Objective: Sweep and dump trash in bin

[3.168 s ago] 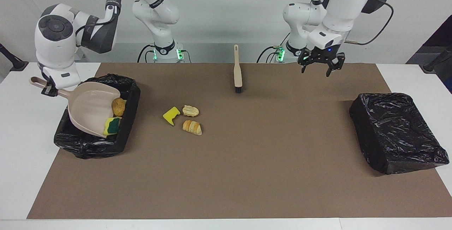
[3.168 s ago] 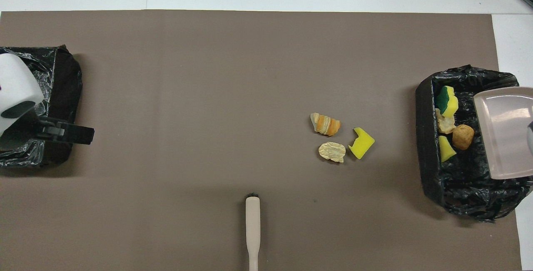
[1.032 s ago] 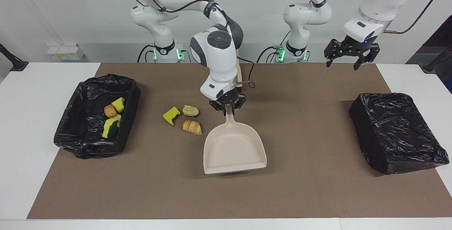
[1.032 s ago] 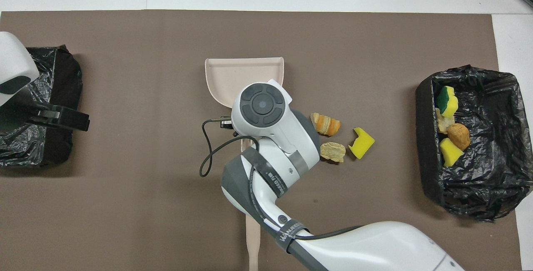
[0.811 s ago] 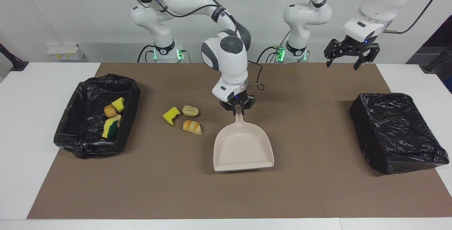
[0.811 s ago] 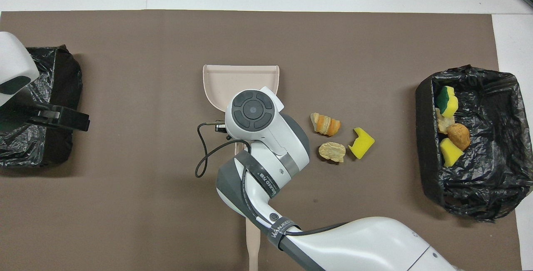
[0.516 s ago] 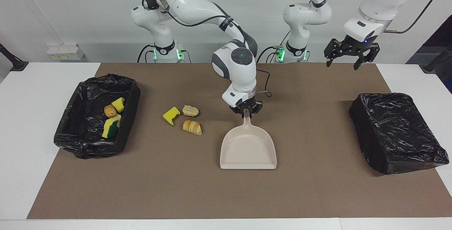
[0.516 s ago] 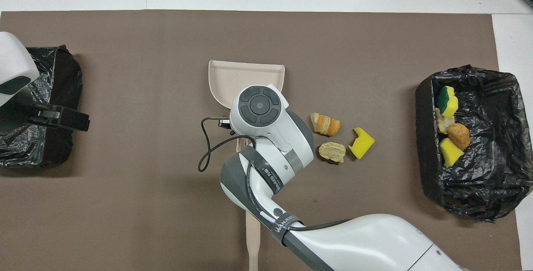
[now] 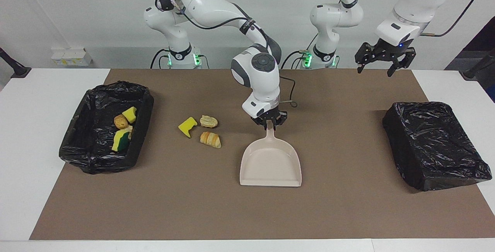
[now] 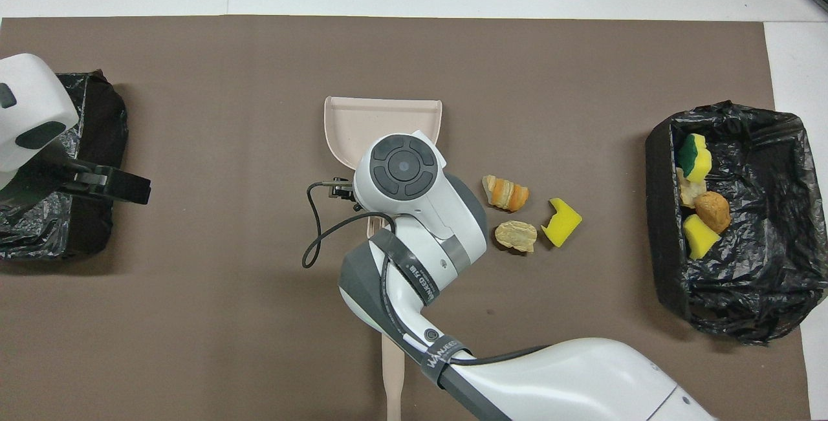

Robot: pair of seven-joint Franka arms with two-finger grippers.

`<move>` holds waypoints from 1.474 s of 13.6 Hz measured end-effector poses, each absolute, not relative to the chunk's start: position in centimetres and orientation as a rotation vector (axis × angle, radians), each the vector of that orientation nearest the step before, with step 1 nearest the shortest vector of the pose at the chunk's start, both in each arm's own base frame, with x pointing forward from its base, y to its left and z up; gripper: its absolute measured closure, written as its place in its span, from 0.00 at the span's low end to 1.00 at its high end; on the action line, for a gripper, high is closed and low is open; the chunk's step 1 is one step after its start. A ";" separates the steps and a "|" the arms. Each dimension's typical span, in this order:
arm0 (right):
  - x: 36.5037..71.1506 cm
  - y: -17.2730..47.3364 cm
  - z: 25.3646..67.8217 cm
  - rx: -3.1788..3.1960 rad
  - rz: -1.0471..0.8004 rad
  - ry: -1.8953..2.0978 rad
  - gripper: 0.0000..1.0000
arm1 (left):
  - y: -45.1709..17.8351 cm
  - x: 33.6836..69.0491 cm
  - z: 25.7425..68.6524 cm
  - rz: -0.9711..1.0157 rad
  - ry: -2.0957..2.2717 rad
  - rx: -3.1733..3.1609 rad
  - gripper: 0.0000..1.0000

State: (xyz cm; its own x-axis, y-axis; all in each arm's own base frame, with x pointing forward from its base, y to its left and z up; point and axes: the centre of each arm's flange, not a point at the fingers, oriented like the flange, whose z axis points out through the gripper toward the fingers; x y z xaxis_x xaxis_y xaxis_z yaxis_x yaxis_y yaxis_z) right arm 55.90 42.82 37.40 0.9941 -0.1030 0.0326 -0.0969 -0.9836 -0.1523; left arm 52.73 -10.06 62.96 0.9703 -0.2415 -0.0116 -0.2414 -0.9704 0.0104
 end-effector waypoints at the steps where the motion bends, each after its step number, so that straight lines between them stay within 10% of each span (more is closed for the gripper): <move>1: 55.4 42.5 38.6 -3.000 -0.047 0.130 0.00 | -10.9 52.7 62.7 -0.016 -0.401 3.095 0.00; 7: 46.0 40.1 45.6 -3.041 0.323 0.072 0.00 | -22.9 51.7 55.6 0.061 -0.486 3.049 0.00; 14: 30.7 39.7 38.2 -2.979 0.419 0.031 0.00 | -32.4 53.7 44.7 0.120 -0.463 3.003 0.00; 20: 25.5 40.2 34.1 -3.003 0.382 0.007 0.00 | -35.5 53.3 37.3 0.073 -0.384 3.011 0.00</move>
